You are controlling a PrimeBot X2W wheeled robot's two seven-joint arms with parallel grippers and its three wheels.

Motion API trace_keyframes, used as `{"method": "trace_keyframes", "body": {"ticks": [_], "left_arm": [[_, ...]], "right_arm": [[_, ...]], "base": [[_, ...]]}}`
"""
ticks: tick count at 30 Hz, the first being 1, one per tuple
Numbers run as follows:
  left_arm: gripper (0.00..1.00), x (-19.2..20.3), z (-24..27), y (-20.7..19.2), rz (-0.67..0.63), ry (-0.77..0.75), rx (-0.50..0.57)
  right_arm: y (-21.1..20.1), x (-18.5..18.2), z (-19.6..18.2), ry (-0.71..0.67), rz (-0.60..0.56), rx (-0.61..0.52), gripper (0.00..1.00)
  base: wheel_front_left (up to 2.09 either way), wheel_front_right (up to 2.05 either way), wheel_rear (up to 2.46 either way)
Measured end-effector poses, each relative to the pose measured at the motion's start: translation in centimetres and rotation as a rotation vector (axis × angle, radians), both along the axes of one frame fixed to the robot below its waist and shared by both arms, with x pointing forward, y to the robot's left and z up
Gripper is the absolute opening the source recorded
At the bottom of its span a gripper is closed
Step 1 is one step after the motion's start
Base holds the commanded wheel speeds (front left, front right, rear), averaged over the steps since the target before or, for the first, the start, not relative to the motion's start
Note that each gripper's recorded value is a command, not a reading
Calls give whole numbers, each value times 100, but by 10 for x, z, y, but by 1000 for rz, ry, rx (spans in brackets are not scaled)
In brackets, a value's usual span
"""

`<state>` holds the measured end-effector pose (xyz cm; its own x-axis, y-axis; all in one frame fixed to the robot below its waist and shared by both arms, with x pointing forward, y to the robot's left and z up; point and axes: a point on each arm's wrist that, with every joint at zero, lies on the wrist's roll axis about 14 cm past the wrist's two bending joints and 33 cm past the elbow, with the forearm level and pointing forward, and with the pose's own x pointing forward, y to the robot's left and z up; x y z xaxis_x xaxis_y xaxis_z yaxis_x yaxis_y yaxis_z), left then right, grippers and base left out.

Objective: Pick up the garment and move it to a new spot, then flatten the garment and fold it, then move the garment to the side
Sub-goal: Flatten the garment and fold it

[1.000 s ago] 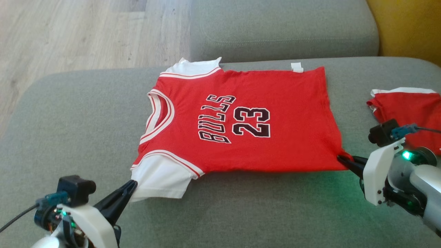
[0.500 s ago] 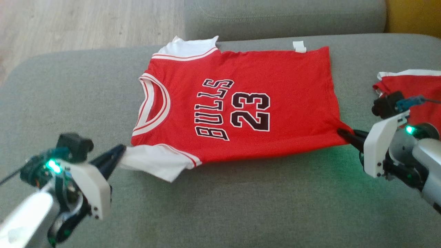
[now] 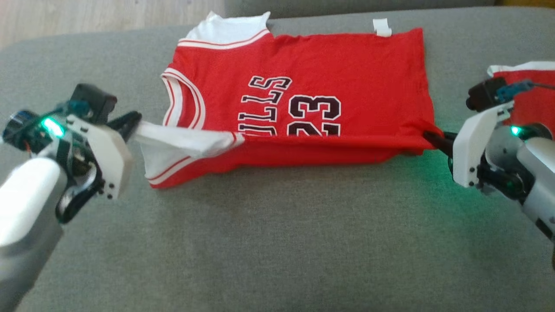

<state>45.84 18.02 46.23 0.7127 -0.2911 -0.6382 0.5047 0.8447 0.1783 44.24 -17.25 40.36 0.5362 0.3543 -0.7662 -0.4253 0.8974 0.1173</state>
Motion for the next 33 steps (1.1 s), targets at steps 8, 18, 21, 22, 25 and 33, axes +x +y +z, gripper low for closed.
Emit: {"method": "trace_keyframes", "body": {"ticks": [8, 18, 21, 22, 25, 33], "left_arm": [[0, 28, -15, -7, -62, 18, 111], [100, 79, -10, -30, -118, -102, 113], [100, 101, 12, -44, -103, -232, 47], [100, 107, 21, -47, -92, -283, 25], [100, 118, 45, -51, -44, -420, -53], [100, 111, 113, -46, 135, -681, -349]], "right_arm": [[-1, 14, -11, 21, -16, -10, 0], [-7, 57, -7, -86, -54, -27, 100], [-6, 80, 11, -195, -78, -1, 100], [-5, 87, 18, -238, -85, 7, 100], [-6, 100, 39, -366, -98, 31, 100], [-18, 116, 121, -754, -144, 97, 100]], "base": [[0, 0, 0], [0, 0, 0], [0, 0, 0], [0, 0, 0], [0, 0, 0], [0, 0, 0]]}}
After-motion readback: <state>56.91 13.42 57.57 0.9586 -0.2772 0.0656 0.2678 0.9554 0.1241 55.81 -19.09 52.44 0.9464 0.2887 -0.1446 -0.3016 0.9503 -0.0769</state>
